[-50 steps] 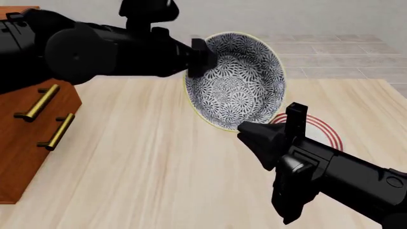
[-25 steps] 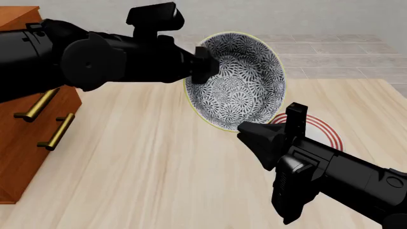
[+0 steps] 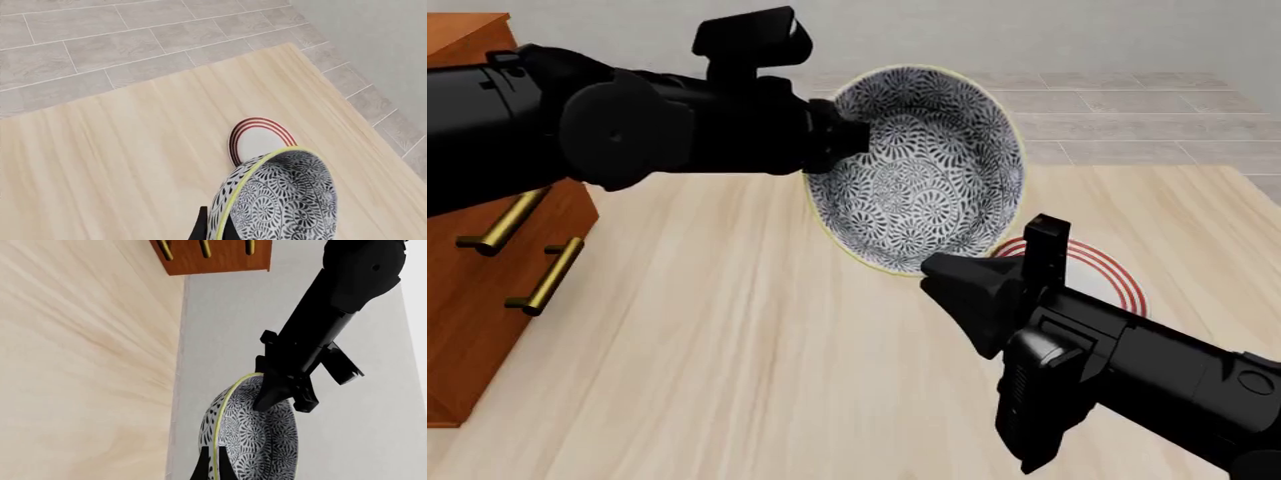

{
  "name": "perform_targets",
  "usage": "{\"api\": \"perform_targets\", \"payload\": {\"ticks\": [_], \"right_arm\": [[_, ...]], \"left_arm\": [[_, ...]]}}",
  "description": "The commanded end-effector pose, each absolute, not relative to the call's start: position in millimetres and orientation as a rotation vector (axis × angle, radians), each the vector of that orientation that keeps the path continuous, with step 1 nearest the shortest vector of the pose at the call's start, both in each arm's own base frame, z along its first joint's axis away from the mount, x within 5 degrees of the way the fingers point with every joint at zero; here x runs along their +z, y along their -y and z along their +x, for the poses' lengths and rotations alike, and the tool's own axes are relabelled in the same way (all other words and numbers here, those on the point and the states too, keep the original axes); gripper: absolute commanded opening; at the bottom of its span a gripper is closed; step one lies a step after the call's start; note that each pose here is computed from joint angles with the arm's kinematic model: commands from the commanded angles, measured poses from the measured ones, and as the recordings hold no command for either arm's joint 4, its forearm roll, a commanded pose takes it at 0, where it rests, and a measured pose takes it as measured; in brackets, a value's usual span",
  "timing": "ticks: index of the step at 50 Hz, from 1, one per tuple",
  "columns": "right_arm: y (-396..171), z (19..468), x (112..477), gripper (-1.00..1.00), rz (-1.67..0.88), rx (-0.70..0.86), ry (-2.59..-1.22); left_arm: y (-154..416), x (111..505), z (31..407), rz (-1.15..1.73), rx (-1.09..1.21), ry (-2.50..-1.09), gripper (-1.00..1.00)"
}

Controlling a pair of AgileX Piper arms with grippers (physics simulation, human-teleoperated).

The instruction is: Put the bowl on top of the cabinet.

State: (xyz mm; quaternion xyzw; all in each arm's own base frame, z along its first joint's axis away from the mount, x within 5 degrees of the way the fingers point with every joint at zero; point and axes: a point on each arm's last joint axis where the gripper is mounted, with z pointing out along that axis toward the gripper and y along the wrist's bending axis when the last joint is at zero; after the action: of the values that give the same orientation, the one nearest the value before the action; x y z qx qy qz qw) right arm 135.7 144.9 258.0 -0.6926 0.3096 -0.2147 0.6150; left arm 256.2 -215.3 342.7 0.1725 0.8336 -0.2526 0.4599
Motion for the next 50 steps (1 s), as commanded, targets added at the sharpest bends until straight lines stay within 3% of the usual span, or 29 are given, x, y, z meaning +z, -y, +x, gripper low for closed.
{"api": "perform_targets", "payload": {"ticks": [1,10,11,34,50], "right_arm": [[-141.6,136.5,257.0,-1.00,-1.591,-0.503,-0.721],[-141.6,136.5,257.0,-1.00,-1.591,-0.503,-0.721],[-141.6,136.5,257.0,1.00,-1.591,-0.503,-0.721],[-141.6,136.5,257.0,1.00,-1.591,-0.503,-0.721],[-141.6,136.5,257.0,1.00,-1.591,-0.503,-0.721]], "left_arm": [[212.2,345.9,254.7,0.452,-0.593,-2.034,-1.00],[211.4,345.5,254.2,0.452,-0.591,-2.033,-1.00],[210.9,345.2,254.4,0.451,-0.590,-2.031,-1.00],[199.6,348.8,258.6,0.423,-0.569,-2.011,-1.00],[179.9,374.1,249.9,0.388,-0.559,-1.966,-1.00]]}}
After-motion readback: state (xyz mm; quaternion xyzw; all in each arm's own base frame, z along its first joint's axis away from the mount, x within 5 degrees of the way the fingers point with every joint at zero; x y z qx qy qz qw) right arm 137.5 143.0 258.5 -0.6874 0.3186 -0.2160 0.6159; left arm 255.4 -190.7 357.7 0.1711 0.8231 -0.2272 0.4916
